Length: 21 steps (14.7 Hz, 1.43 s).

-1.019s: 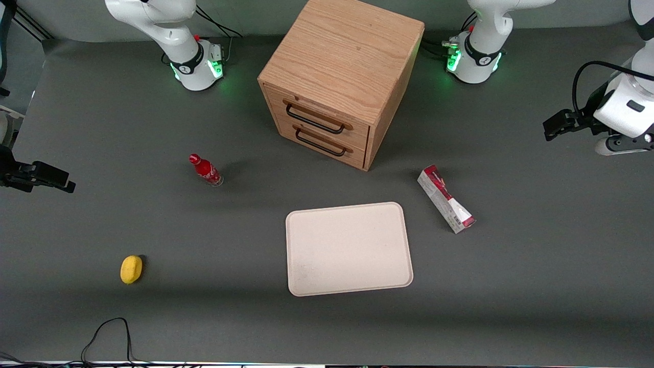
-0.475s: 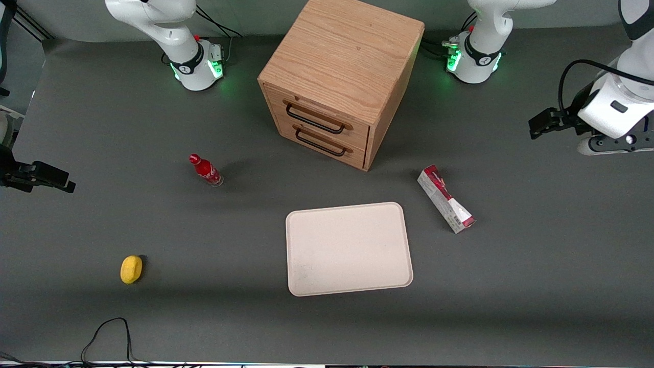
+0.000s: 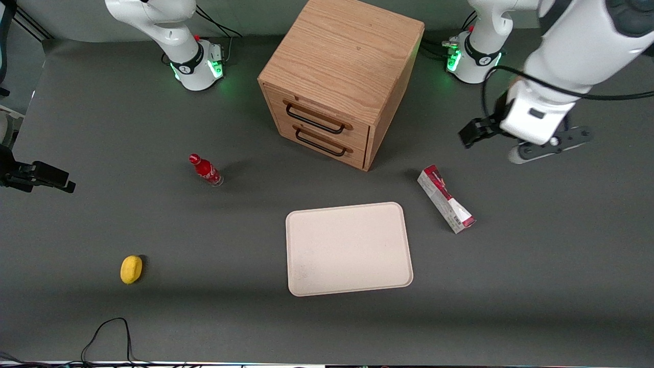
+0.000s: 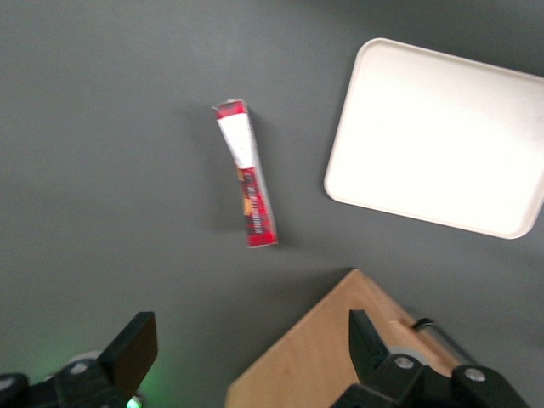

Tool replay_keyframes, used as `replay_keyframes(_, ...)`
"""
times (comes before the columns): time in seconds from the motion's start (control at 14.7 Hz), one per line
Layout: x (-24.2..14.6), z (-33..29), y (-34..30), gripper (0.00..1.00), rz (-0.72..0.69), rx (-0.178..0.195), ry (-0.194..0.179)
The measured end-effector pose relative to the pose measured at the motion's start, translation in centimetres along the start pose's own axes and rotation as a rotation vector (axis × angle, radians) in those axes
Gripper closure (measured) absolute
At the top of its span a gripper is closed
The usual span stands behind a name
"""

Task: Place red cookie box on tray
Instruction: 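Move the left gripper toward the red plaid cookie box, then lower the open left gripper over the cookie box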

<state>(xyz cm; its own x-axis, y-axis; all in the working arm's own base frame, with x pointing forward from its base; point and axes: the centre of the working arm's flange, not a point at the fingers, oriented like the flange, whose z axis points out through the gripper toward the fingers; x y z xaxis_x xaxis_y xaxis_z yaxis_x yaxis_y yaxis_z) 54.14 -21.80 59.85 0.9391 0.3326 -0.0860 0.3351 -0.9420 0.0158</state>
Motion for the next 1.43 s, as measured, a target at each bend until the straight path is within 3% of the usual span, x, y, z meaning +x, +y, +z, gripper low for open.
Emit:
replay_keyframes(0.2,1.6,1.7,1.0,0.0,-0.031,0.005,-0.035)
replay_keyframes(0.61,3.4,9.2,0.2,0.0,-0.052,0.081,-0.087)
replay_keyframes(0.81,3.5,15.0,0.0,0.0,-0.058,0.089,-0.09)
replay_keyframes(1.02,4.0,21.7,-1.6,0.0,-0.073,0.092,-0.067)
replay_keyframes(1.43,4.7,32.1,-3.8,0.0,-0.099,0.104,-0.12)
